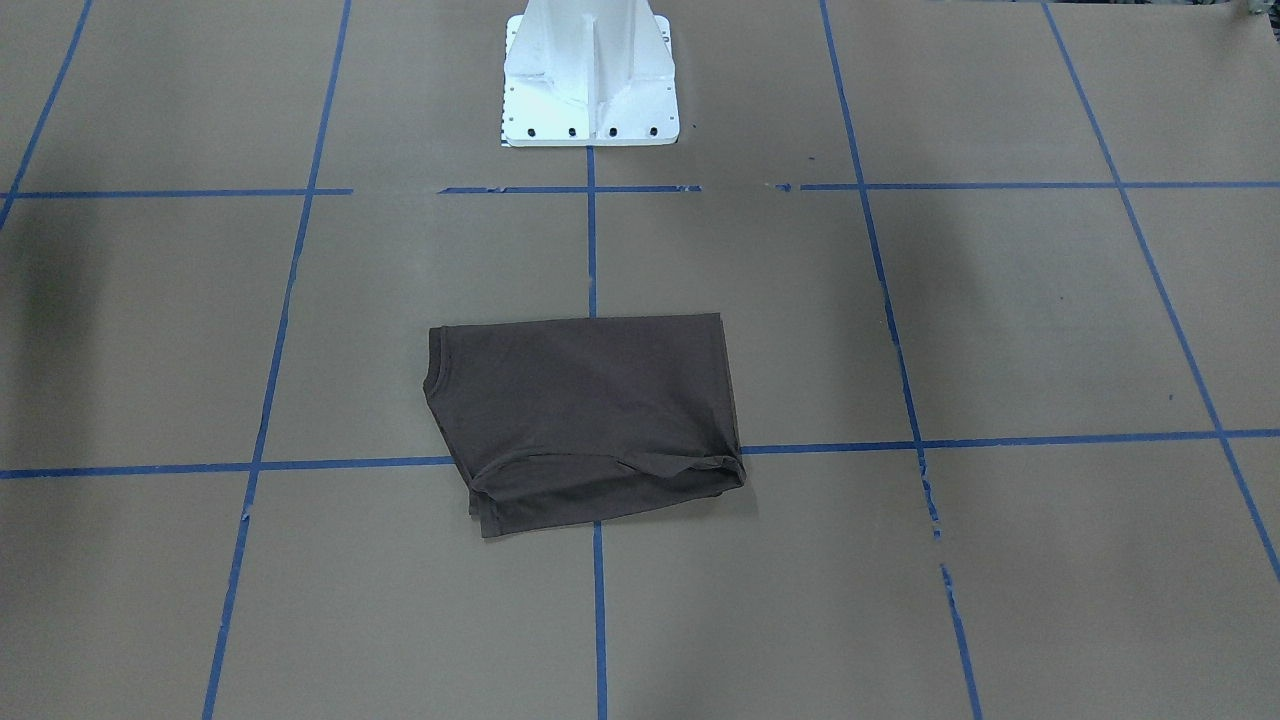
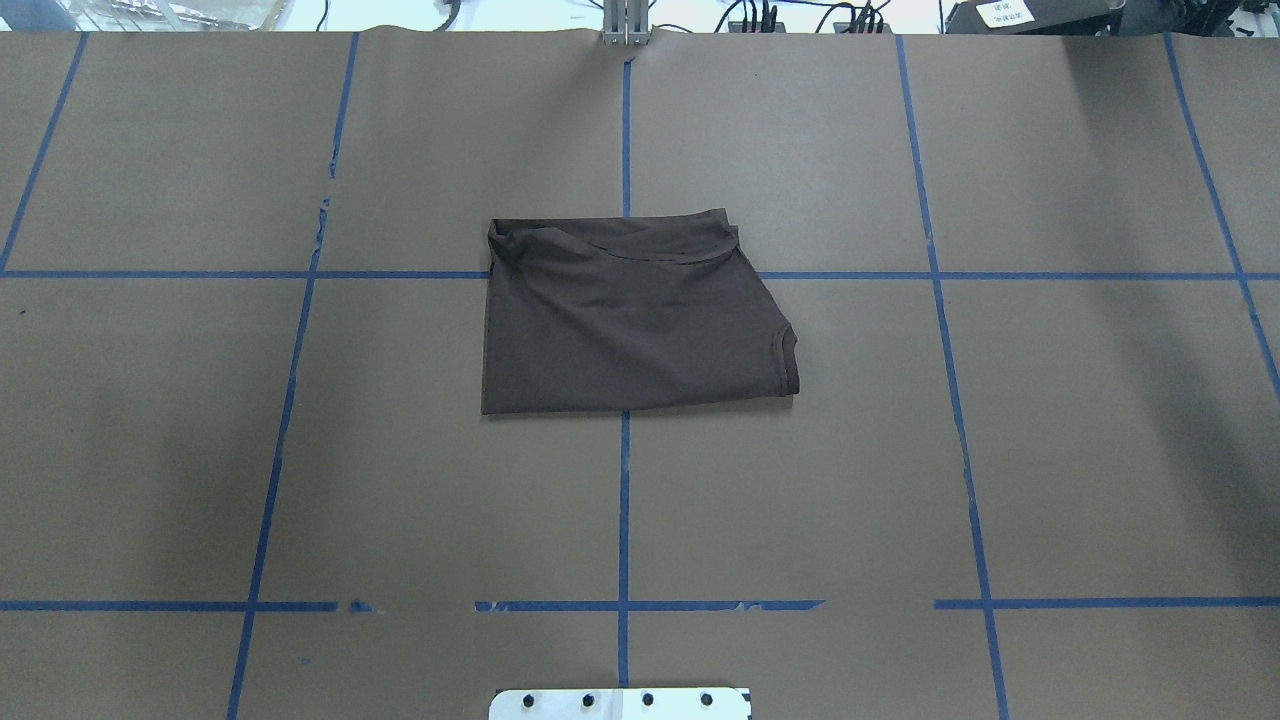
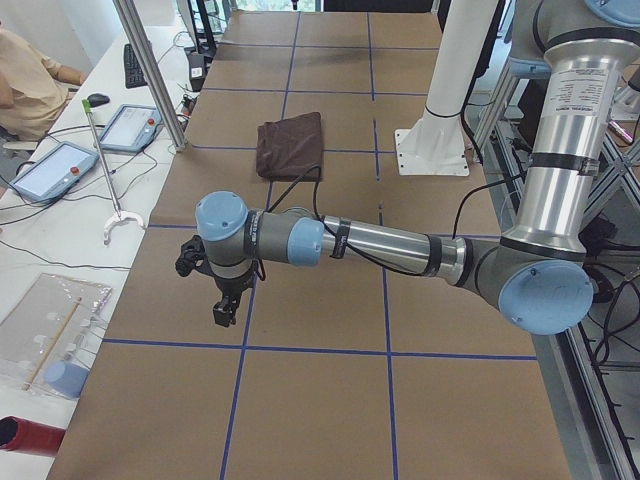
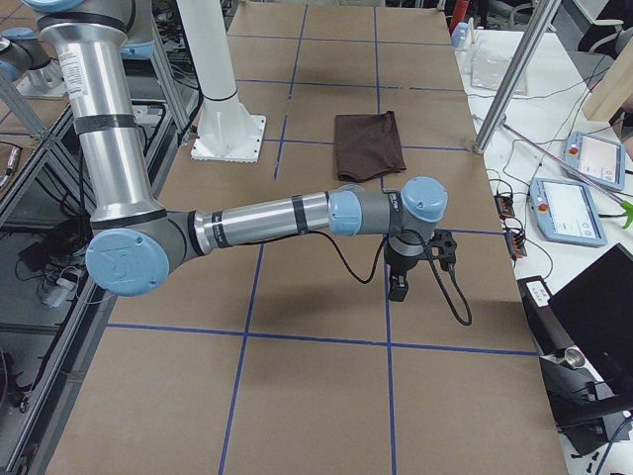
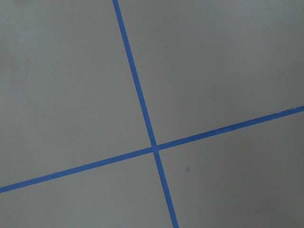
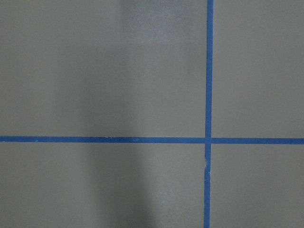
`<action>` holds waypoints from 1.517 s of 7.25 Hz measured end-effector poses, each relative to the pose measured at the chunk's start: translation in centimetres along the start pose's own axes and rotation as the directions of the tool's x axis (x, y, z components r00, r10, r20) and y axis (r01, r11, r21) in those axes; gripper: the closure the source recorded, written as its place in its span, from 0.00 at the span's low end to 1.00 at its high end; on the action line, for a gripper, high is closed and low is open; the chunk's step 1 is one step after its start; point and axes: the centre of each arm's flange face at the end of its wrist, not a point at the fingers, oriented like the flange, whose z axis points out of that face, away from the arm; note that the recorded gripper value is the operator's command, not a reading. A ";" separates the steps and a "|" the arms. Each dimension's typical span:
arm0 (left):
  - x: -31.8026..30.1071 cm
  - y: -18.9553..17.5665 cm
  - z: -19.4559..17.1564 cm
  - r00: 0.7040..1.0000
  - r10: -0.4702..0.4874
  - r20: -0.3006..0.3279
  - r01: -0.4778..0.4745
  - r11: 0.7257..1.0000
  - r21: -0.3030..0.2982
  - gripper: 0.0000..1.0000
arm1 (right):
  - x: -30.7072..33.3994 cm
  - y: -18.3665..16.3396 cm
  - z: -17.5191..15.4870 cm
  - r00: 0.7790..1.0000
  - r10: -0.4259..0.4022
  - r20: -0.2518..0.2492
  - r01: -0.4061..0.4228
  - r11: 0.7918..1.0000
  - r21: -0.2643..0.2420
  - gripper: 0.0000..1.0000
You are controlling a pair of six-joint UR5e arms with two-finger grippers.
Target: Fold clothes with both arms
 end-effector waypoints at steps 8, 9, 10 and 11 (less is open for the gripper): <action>1.6 0.4 -0.9 1.000 0.031 0.002 -0.031 0.999 0.016 0.00 | 1.3 1.7 2.0 1.000 0.023 -0.003 -0.023 0.999 -0.038 0.00; 1.6 0.6 -0.7 1.000 0.030 0.000 -0.030 0.999 0.013 0.00 | 1.3 1.8 2.0 1.000 0.023 -0.003 -0.023 0.999 -0.038 0.00; 1.7 0.7 -0.7 1.000 0.030 0.000 -0.030 0.999 0.012 0.00 | 1.1 1.8 1.8 1.000 0.019 -0.002 -0.019 0.999 -0.034 0.00; 1.7 0.8 -0.6 1.000 0.031 0.001 -0.031 0.999 0.011 0.00 | 1.1 1.9 1.8 1.000 0.017 0.000 -0.017 0.999 -0.034 0.00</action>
